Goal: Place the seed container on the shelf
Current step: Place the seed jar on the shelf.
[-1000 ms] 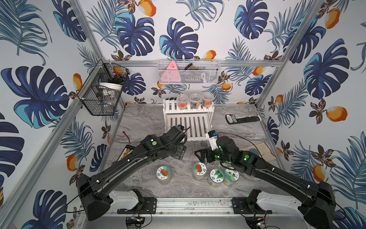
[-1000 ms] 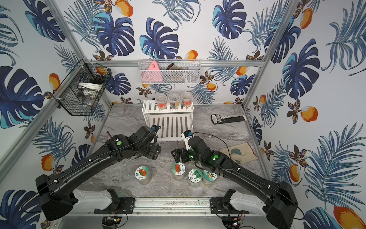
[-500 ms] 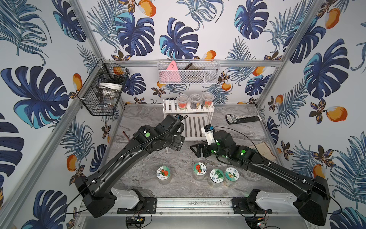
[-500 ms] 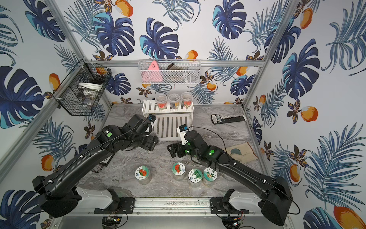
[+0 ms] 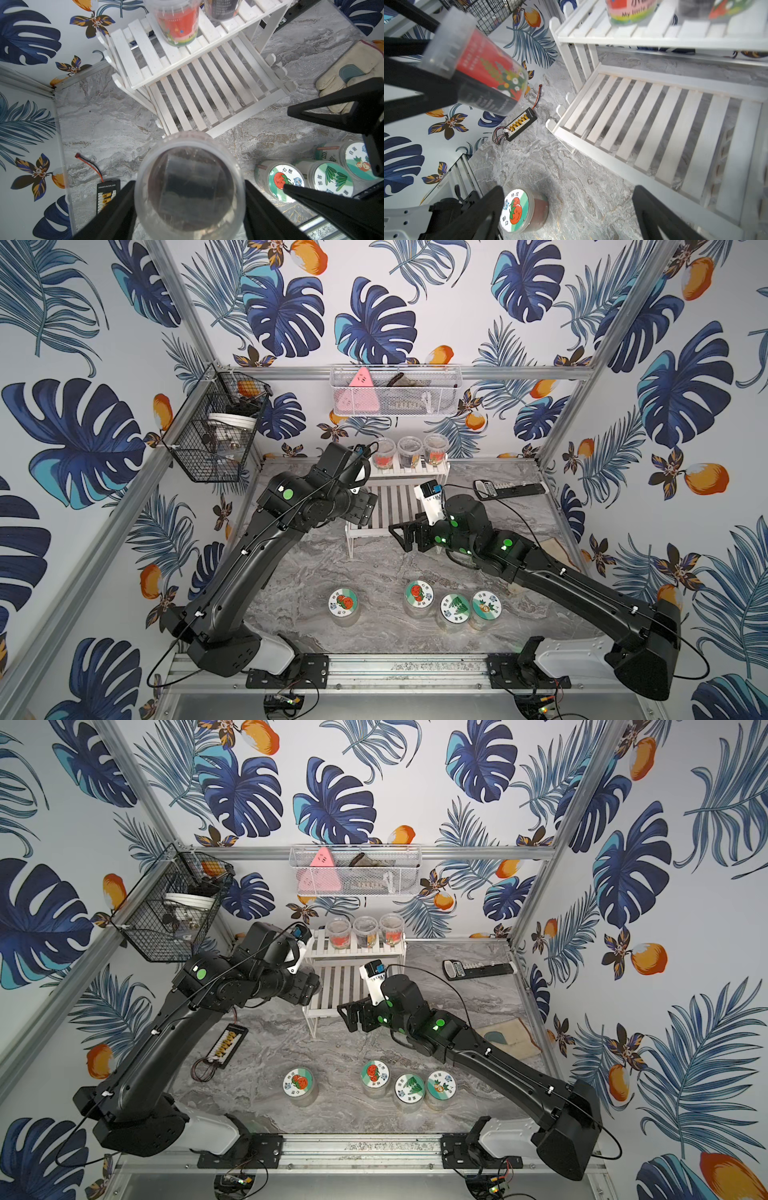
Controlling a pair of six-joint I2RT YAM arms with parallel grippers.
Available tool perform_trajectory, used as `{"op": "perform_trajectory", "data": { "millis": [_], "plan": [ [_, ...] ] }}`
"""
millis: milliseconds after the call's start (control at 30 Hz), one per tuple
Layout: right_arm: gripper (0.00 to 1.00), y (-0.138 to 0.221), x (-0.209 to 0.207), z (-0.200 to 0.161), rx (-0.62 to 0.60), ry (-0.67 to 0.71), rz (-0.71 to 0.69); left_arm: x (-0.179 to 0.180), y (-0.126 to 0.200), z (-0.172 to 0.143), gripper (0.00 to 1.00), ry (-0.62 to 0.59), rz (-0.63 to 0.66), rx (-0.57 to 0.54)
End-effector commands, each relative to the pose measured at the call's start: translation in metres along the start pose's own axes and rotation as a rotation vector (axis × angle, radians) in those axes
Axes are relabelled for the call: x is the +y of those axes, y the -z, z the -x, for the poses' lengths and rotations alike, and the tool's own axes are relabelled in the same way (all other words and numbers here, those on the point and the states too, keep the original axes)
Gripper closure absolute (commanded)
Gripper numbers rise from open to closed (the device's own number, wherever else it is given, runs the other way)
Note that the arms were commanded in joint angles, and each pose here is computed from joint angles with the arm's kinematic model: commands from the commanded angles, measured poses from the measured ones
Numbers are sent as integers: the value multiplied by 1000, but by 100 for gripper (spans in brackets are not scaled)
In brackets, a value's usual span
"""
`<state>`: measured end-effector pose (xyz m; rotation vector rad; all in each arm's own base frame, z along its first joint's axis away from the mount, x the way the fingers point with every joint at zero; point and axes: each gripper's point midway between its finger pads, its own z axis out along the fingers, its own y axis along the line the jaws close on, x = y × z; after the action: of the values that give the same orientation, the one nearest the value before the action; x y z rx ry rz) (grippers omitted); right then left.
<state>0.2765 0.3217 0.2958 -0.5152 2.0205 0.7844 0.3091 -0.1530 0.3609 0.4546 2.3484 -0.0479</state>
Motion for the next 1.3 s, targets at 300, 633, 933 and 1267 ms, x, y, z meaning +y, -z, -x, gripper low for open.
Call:
{"op": "perform_trajectory", "data": {
  "millis": [300,633,933,1267],
  "plan": [
    [0,-12,4,31,-82,32,-30,37,-5,38,21,19,48,-39],
    [0,-29,8,26,-58,29,-5,43,-14,43,22,40,23,-50],
    [0,-29,8,27,-48,33,-17,53,-25,52,23,60,9,-59],
    [0,-36,13,33,-62,0,8,65,-35,60,23,63,11,-60]
  ]
}}
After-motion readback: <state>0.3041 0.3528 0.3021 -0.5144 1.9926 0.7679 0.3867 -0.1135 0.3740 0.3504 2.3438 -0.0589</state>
